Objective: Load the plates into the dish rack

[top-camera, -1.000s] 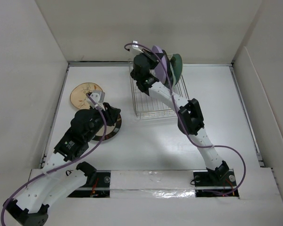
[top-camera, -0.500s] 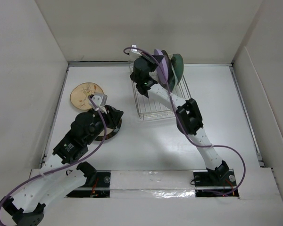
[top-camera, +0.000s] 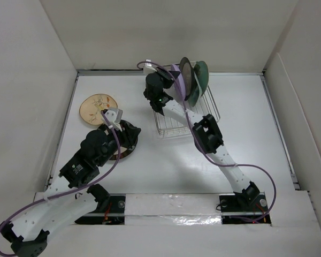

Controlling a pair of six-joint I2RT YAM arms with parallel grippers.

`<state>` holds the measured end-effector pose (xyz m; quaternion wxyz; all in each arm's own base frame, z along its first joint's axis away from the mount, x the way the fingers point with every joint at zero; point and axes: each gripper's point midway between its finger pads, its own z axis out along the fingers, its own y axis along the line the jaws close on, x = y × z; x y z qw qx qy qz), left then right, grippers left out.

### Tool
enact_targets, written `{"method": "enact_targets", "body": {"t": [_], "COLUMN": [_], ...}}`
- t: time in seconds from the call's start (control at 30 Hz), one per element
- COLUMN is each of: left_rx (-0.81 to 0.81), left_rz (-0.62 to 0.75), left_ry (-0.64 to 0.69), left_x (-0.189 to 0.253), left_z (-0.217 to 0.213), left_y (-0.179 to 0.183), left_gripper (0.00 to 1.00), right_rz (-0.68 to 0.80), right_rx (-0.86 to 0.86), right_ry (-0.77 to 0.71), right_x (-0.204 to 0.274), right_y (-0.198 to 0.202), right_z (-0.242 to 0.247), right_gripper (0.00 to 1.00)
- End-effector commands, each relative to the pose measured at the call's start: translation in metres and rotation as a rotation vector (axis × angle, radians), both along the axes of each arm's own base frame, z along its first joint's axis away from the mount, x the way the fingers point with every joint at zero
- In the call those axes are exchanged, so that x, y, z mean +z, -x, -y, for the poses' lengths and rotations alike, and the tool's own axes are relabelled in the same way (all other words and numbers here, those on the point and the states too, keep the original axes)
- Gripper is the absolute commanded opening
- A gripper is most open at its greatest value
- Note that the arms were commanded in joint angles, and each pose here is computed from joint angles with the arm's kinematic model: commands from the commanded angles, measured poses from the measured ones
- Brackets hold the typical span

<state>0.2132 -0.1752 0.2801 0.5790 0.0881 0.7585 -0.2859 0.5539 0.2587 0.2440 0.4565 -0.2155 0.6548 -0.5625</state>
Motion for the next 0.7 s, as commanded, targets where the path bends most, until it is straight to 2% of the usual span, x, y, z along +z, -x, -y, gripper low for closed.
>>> {"method": "enact_targets", "body": {"t": [0.0, 0.07, 0.1, 0.13, 0.2, 0.23, 0.33, 0.4, 0.47, 0.6, 0.63, 0.67], "left_rx": [0.009, 0.007, 0.006, 0.005, 0.002, 0.003, 0.004, 0.011, 0.031, 0.078, 0.106, 0.111], "left_rz": [0.054, 0.053, 0.050, 0.050, 0.047, 0.045, 0.038, 0.034, 0.030, 0.037, 0.041, 0.043], "left_ry": [0.051, 0.053, 0.048, 0.048, 0.047, 0.047, 0.042, 0.039, 0.032, 0.031, 0.032, 0.035], "left_x": [0.025, 0.025, 0.024, 0.023, 0.022, 0.022, 0.019, 0.018, 0.016, 0.018, 0.018, 0.019], "left_z": [-0.002, -0.002, -0.001, -0.001, 0.000, -0.001, 0.000, -0.001, -0.003, -0.010, -0.015, -0.015], "left_y": [0.001, 0.001, 0.001, 0.001, -0.001, -0.002, -0.004, -0.007, -0.010, -0.014, -0.018, -0.018], "left_gripper": [0.17, 0.17, 0.17, 0.17, 0.17, 0.17, 0.17, 0.17, 0.17, 0.17, 0.11, 0.08], "right_rz": [0.115, 0.127, 0.165, 0.130, 0.188, 0.166, 0.197, 0.244, 0.249, 0.301, 0.311, 0.307], "right_rx": [-0.027, -0.020, 0.000, 0.016, 0.045, 0.051, 0.077, 0.111, 0.142, 0.272, 0.325, 0.334], "right_ry": [-0.166, -0.198, -0.262, -0.250, -0.361, -0.359, -0.433, -0.507, -0.548, -0.723, -0.793, -0.795], "right_x": [0.024, 0.034, 0.038, 0.036, 0.053, 0.053, 0.073, 0.097, 0.112, 0.157, 0.171, 0.176], "right_y": [0.004, 0.006, 0.004, 0.003, 0.000, 0.001, 0.002, 0.007, 0.013, 0.034, 0.048, 0.058], "right_z": [0.006, 0.008, 0.005, 0.004, 0.006, 0.006, 0.012, 0.014, 0.015, 0.011, 0.007, 0.009], "right_gripper": [0.21, 0.29, 0.33, 0.38, 0.48, 0.60, 0.82, 0.91, 0.94, 0.94, 0.91, 0.89]}}
